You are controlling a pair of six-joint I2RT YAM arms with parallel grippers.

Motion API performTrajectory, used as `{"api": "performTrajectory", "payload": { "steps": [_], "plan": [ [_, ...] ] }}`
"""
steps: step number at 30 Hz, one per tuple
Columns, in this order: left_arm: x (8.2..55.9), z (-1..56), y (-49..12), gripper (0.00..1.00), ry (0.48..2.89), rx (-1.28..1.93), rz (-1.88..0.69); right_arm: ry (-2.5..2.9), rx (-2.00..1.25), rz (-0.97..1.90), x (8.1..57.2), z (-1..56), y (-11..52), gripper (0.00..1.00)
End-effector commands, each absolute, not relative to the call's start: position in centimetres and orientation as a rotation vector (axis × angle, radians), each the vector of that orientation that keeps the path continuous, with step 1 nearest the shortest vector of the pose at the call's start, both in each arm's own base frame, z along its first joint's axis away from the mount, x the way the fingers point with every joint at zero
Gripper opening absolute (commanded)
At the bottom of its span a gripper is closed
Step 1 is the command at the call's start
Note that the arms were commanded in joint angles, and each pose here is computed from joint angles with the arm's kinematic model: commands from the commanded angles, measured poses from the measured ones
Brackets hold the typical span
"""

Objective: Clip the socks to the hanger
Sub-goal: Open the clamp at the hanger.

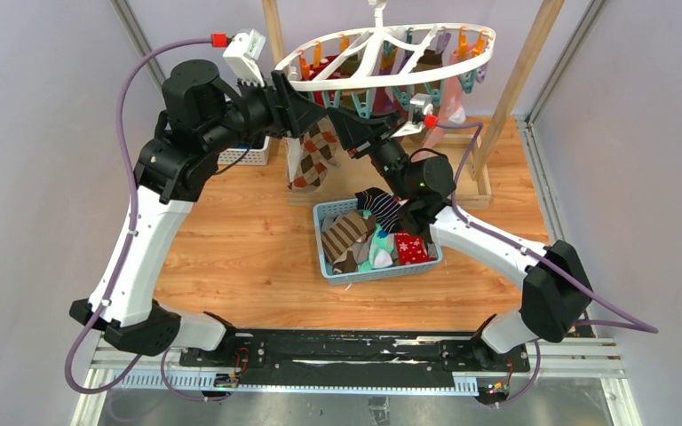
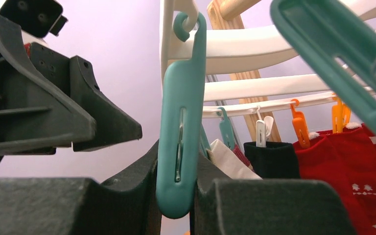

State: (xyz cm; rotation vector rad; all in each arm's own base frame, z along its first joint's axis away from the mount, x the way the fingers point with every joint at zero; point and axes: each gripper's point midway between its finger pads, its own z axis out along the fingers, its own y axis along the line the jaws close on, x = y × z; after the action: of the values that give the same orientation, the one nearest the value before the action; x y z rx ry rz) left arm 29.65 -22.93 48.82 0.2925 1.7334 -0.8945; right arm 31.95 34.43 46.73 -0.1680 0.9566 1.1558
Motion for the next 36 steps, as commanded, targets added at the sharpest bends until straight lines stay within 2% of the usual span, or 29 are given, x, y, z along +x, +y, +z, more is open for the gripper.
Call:
{"api": "performTrajectory", "payload": {
  "steps": [1,7,12,18,27,36],
  "plan": [
    [29.5,51.2,-24.7,0.59,1.682,0.295,-1.028,0.931,-0.23,1.153,30.8,47.8,35.7,0.06],
    [31.6,50.6,-26.2,0.59,1.704,0.296,-1.049,0.936,-0.258,1.167,30.6,47.8,36.3,0.05],
    [32.8,50.3,-26.2,0.53,1.706,0.276,-1.015,0.938,-0.27,1.168,30.6,47.8,36.5,0.05],
    [33.2,49.5,-25.5,0.51,1.718,0.251,-0.961,0.942,-0.287,1.161,30.6,47.6,36.8,0.04],
    [32.8,48.8,-23.8,0.59,1.748,0.17,-0.9,0.951,-0.302,1.144,30.7,47.5,36.9,0.03],
    [34.0,49.0,-24.6,0.59,1.746,0.175,-0.905,0.968,-0.311,1.157,30.8,47.2,37.4,0.02]
  ]
}}
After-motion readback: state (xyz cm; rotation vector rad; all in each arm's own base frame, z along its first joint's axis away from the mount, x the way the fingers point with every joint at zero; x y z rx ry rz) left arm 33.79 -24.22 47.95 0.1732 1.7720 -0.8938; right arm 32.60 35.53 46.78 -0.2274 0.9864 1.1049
